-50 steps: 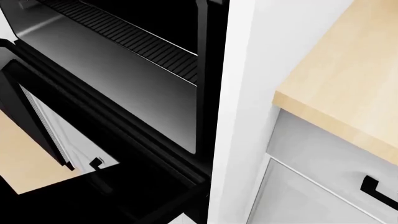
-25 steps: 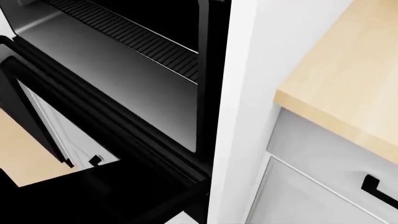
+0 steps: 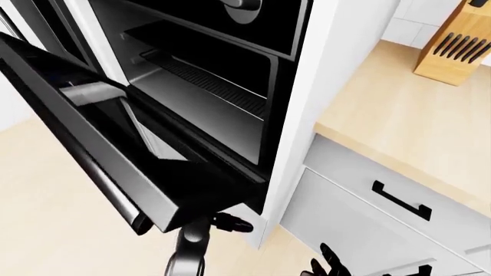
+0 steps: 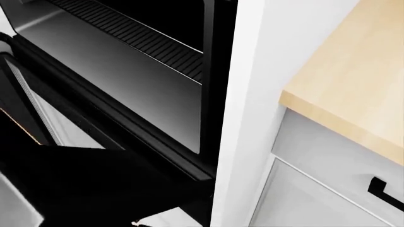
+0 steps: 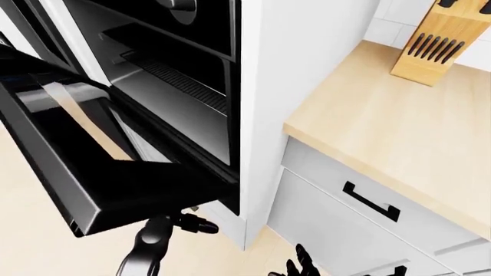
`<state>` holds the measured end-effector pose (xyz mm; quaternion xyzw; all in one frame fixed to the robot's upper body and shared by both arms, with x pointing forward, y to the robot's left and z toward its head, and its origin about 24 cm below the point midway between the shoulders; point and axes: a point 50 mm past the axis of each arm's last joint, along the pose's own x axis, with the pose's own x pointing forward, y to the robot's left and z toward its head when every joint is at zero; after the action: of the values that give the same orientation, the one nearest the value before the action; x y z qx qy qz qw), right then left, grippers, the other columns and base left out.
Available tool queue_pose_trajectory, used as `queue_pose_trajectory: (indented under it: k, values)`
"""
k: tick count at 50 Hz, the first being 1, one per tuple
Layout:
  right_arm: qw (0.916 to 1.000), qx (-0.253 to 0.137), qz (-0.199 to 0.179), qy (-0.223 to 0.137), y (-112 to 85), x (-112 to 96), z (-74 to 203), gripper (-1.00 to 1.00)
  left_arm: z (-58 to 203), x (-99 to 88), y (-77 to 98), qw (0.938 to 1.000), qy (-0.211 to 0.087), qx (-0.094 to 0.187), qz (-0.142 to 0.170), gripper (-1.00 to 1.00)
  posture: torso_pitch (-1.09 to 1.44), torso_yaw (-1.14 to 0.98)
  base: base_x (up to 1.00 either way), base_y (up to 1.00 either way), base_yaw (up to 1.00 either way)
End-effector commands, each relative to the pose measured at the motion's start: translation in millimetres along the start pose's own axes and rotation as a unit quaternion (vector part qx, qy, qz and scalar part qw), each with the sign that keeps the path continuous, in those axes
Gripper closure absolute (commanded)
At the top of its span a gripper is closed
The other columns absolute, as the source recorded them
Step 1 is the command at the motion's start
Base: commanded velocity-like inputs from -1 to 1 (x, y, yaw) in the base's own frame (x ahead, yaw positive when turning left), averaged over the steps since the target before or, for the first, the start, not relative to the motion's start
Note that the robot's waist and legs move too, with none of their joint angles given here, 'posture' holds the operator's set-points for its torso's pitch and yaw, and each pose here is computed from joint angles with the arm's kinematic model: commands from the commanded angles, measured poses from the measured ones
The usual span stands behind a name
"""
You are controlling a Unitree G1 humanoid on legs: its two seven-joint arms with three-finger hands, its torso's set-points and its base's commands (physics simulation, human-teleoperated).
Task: Close the oven door.
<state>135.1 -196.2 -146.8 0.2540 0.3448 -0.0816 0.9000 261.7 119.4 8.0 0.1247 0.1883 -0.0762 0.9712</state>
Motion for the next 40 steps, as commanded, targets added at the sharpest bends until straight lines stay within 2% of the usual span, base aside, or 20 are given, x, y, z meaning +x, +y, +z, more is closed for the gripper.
queue_pose_trajectory:
  k: [1,24,40]
  values:
    - [0.9998,-0.008,0.006,-0.020,0.6,2.6,9.0,-1.00,43.6,-3.1,6.3,0.9940,-0.107,0.003,0.018,-1.00,0.00,0.00,0.00,0.00,0.00]
    - [0.9998,-0.008,0.006,-0.019,0.7,2.7,9.0,-1.00,54.8,-7.7,8.3,0.9932,-0.115,0.000,0.019,-1.00,0.00,0.00,0.00,0.00,0.00]
    - [0.9998,-0.008,0.006,-0.019,0.7,2.8,9.2,-1.00,73.7,-19.8,7.9,0.9911,-0.132,-0.007,0.017,-1.00,0.00,0.00,0.00,0.00,0.00]
